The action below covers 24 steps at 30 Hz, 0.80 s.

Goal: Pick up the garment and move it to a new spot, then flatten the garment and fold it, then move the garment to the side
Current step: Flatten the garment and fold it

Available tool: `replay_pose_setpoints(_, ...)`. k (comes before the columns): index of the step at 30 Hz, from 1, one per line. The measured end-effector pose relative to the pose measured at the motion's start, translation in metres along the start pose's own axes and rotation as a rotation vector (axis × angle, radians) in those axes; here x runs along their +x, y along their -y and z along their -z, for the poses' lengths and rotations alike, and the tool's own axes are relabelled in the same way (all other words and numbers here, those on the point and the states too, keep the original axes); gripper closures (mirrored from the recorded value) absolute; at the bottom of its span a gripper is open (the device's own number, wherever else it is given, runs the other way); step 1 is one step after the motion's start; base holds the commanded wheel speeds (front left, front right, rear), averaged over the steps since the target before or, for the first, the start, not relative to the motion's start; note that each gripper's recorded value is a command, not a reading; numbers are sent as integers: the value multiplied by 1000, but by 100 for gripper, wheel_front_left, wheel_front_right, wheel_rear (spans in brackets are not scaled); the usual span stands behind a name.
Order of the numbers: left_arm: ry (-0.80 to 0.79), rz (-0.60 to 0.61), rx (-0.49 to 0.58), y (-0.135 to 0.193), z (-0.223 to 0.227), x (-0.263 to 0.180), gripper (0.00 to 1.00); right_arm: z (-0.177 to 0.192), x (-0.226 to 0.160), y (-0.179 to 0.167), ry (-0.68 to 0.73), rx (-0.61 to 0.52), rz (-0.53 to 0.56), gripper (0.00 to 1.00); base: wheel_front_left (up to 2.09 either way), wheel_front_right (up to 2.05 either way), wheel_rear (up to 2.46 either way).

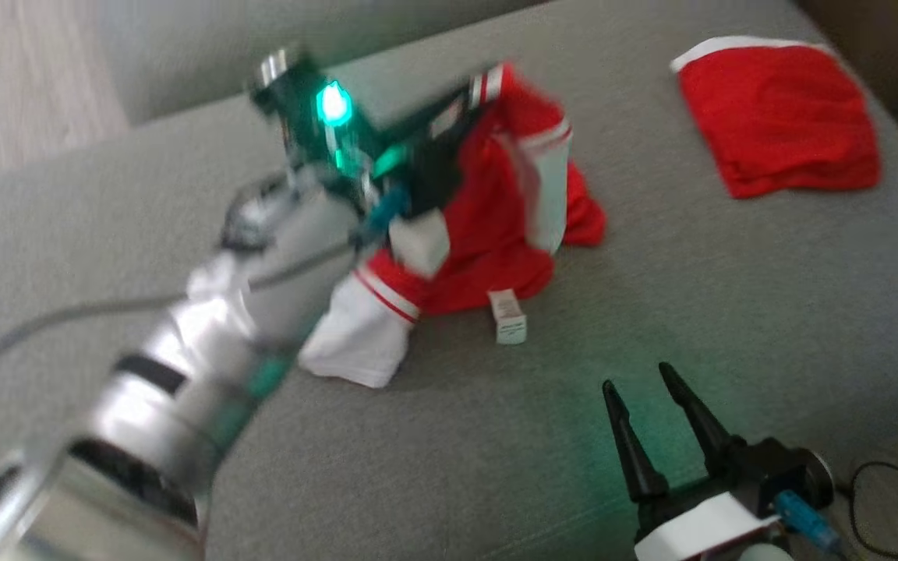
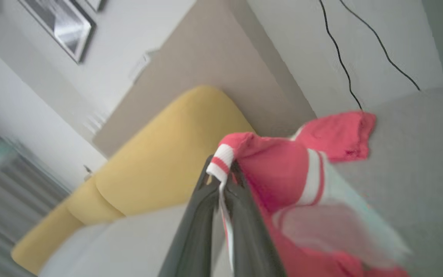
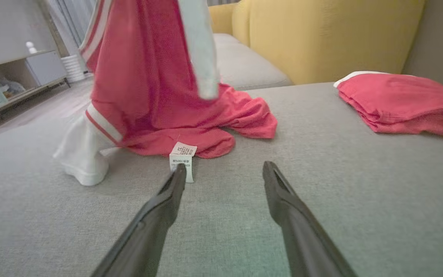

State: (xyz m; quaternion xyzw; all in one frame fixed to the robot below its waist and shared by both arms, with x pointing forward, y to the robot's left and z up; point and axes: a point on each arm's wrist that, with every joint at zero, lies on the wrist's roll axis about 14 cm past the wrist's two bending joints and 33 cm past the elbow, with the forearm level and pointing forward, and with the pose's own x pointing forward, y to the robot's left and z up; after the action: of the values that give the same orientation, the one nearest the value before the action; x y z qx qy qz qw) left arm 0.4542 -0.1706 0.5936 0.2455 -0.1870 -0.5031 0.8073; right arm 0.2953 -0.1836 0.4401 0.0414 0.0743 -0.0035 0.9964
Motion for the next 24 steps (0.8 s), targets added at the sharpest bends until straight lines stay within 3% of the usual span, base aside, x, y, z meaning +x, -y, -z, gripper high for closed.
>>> replay_pose_setpoints(8,418,-162,315,-81,-213,13,100,9,-42,4,16,65,57,0,0,0,0)
replay_pose_setpoints(11,498,-252,347,-112,-250,-7,100,6,-41,5,30,67,55,0,0,0,0)
replay_pose_setpoints(13,437,-304,342,-134,-229,-20,100,3,-37,5,35,64,48,0,0,0,0)
replay_pose_setpoints(16,217,-331,292,-149,-138,-47,100,1,-29,1,38,58,23,0,0,0,0)
replay_pose_setpoints(21,-166,-295,103,-107,30,-123,100,0,-15,-16,27,53,-41,0,0,0,0)
replay_pose_setpoints(22,-166,-295,103,-107,30,-123,100,0,-15,-16,27,53,-41,0,0,0,0)
replay_pose_setpoints(24,-268,-283,33,-88,74,-149,100,3,-10,-19,13,52,-54,0,0,0,0)
